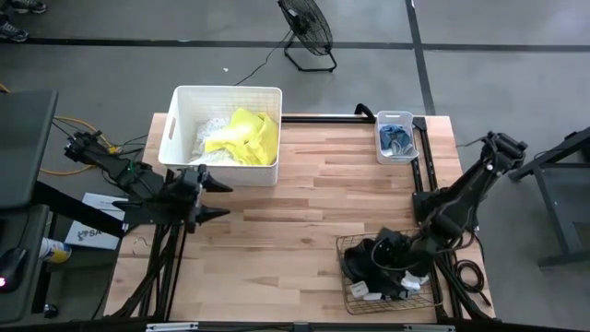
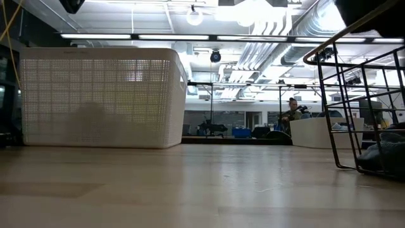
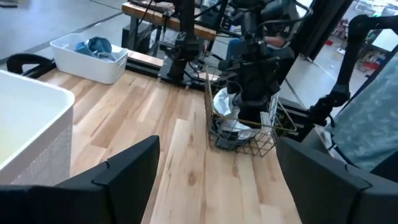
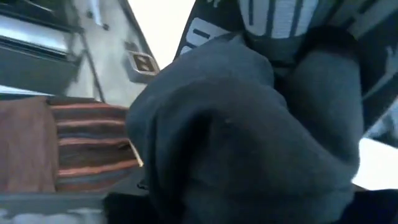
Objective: Pick & Place Cloths
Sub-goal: Put the black underwear into the wire basket
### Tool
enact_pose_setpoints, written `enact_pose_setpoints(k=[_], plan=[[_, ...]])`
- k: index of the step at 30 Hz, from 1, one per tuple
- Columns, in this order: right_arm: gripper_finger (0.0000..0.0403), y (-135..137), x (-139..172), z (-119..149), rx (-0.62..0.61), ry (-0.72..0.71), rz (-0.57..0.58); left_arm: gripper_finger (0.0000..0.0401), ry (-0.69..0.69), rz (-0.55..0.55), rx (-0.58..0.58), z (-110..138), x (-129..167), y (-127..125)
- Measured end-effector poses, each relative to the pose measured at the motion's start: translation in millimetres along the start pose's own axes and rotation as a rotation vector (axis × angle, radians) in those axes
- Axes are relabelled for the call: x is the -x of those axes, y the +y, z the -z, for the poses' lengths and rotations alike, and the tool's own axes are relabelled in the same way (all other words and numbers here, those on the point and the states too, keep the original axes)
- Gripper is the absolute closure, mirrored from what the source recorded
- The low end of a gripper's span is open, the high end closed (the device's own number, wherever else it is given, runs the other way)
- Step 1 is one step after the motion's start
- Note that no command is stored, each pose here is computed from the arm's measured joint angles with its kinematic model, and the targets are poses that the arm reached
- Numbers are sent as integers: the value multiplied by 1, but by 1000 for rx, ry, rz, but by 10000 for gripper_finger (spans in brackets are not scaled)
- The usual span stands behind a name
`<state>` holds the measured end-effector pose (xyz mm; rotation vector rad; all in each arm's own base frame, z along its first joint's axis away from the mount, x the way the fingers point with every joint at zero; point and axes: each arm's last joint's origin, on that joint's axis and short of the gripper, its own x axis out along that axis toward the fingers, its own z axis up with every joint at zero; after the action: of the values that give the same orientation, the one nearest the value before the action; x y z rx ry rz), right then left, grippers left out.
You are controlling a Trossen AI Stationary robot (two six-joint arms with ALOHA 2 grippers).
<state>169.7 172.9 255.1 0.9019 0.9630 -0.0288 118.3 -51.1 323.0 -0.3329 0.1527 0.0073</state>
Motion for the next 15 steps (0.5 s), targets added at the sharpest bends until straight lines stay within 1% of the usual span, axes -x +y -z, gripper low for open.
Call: enact_pose_setpoints(k=[4,8,10,15], plan=[[217,-6,1,9,-64,66,70,82,-2,14,8,6,5,6],[217,-13,1,13,-141,77,147,82,-9,48,18,6,11,8],[217,-13,0,14,-171,75,154,82,-12,61,14,6,12,8],[217,-13,0,14,-164,76,150,82,-14,67,3,6,13,8]])
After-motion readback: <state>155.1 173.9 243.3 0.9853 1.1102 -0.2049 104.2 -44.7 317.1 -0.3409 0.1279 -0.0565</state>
